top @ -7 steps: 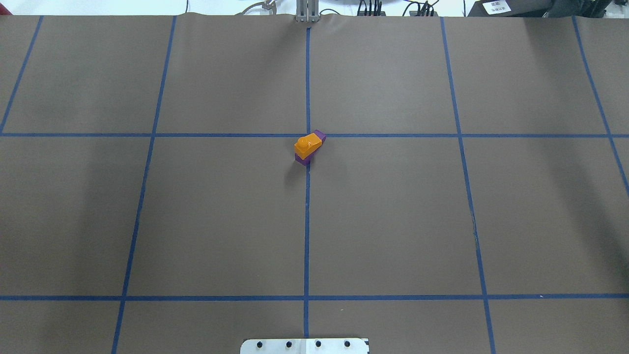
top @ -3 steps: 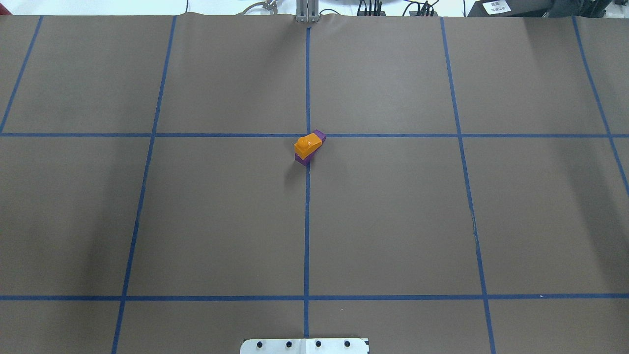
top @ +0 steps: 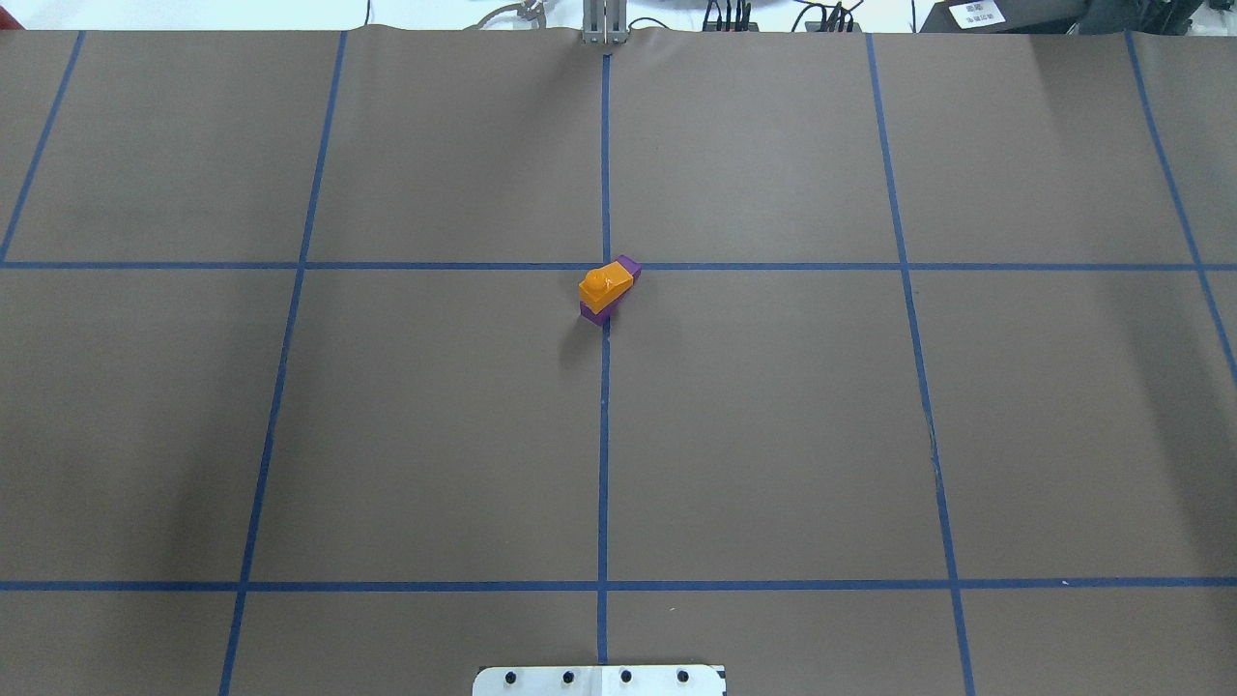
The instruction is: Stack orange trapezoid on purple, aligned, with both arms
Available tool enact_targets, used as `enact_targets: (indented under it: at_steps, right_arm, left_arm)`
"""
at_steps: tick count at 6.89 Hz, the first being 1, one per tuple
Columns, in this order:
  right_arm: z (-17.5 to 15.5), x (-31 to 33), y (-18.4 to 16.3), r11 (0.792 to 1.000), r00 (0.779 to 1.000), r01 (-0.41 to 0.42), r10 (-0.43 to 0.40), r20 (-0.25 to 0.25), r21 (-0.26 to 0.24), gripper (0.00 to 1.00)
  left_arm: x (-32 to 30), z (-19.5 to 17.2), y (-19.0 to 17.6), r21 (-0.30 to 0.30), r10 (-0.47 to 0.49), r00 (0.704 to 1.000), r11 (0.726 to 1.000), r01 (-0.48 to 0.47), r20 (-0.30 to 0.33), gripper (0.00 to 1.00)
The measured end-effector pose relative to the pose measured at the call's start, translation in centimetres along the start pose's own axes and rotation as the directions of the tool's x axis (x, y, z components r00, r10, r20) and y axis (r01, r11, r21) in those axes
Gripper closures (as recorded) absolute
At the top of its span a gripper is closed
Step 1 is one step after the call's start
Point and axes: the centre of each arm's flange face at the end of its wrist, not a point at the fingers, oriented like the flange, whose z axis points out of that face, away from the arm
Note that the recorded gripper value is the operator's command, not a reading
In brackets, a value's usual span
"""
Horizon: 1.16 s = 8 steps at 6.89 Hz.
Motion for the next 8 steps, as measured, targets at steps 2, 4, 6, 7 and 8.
enact_targets:
  at_steps: [2,4,6,7,8]
  right_arm:
    - [0.08,0.14,0.03,1.000,1.000,-0.003,0.003,0.004,-0.001,0.00]
    - [-0.20,-0.15,-0.07,1.000,1.000,0.004,-0.004,0.003,0.005,0.00]
    - [-0.68,-0.64,-0.44,1.000,1.000,0.015,-0.015,0.002,0.016,0.00]
    - [-0.78,-0.73,-0.54,1.000,1.000,0.019,-0.019,0.002,0.020,0.00]
    - [-0.83,-0.77,-0.59,1.000,1.000,0.020,-0.020,0.002,0.022,0.00]
  left_arm:
    - [0.38,0.74,0.03,-0.018,0.007,1.000,1.000,-0.007,0.004,0.00]
    - [0.37,0.88,0.09,-0.022,0.006,1.000,1.000,-0.006,0.006,0.00]
    - [0.35,0.96,0.14,-0.024,0.005,1.000,1.000,-0.005,0.006,0.00]
    - [0.33,0.98,0.14,-0.024,0.005,1.000,1.000,-0.005,0.006,0.00]
    - [0.32,0.99,0.13,-0.024,0.005,1.000,1.000,-0.005,0.006,0.00]
